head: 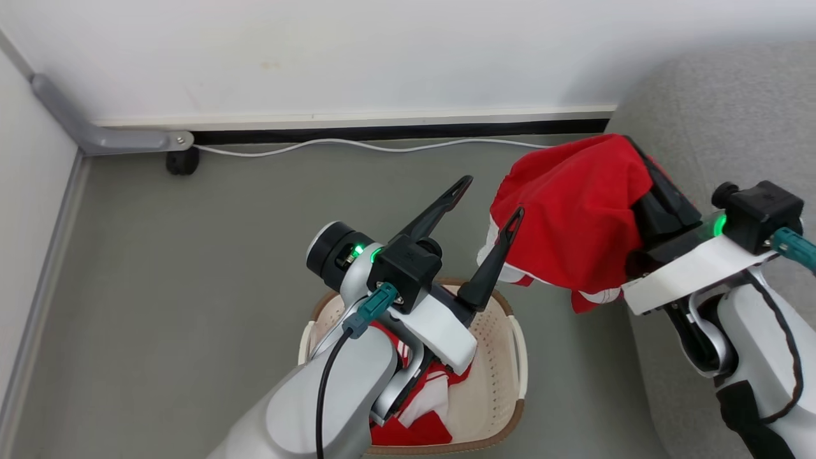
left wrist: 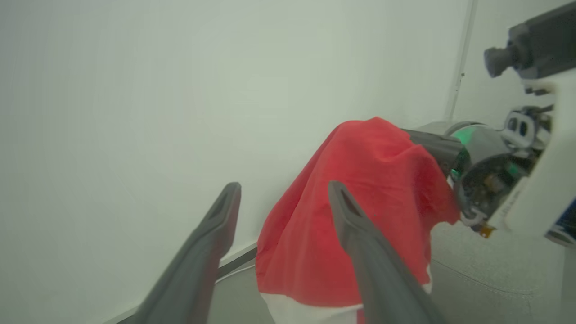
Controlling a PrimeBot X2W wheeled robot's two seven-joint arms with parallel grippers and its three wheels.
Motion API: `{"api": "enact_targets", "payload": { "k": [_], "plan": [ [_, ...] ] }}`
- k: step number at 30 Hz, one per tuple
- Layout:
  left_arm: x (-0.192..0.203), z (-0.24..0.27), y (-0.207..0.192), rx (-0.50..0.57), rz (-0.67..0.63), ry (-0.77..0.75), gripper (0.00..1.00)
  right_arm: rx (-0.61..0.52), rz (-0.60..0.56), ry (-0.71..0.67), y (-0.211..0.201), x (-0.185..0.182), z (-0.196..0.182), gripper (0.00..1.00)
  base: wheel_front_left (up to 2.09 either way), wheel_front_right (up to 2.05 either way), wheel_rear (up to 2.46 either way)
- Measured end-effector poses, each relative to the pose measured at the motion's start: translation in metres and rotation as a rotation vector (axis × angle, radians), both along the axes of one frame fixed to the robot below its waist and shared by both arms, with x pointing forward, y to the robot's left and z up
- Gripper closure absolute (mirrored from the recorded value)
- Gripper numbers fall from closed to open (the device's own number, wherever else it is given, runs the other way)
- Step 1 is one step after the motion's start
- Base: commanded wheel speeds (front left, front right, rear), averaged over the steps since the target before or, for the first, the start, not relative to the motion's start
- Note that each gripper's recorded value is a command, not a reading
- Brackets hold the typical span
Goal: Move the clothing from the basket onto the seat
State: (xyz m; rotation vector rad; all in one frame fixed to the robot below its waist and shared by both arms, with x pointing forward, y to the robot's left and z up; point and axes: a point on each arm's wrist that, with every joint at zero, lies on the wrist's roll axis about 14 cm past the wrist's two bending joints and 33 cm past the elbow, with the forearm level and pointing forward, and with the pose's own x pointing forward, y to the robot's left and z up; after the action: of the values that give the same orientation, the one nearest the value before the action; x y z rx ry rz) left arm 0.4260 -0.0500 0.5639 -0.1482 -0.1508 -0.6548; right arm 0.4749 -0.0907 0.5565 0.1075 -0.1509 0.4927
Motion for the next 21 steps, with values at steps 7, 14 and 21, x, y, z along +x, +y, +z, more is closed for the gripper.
{"api": "enact_targets", "payload": {
  "k": [7, 14, 21],
  "plan": [
    [-0.011, -0.023, -0.028, 0.027, -0.122, 0.052, 0.0, 0.002, -0.123, -0.025, -0.05, -0.009, 0.012, 1.0, 0.0, 0.0, 0.0],
    [-0.018, -0.03, -0.059, 0.031, -0.233, 0.071, 0.0, -0.002, -0.233, -0.038, -0.094, -0.024, 0.021, 1.0, 0.0, 0.0, 0.0],
    [-0.028, -0.03, -0.092, 0.017, -0.335, 0.076, 0.0, 0.004, -0.367, -0.048, -0.142, -0.046, 0.03, 1.0, 0.0, 0.0, 0.0]
  ]
}}
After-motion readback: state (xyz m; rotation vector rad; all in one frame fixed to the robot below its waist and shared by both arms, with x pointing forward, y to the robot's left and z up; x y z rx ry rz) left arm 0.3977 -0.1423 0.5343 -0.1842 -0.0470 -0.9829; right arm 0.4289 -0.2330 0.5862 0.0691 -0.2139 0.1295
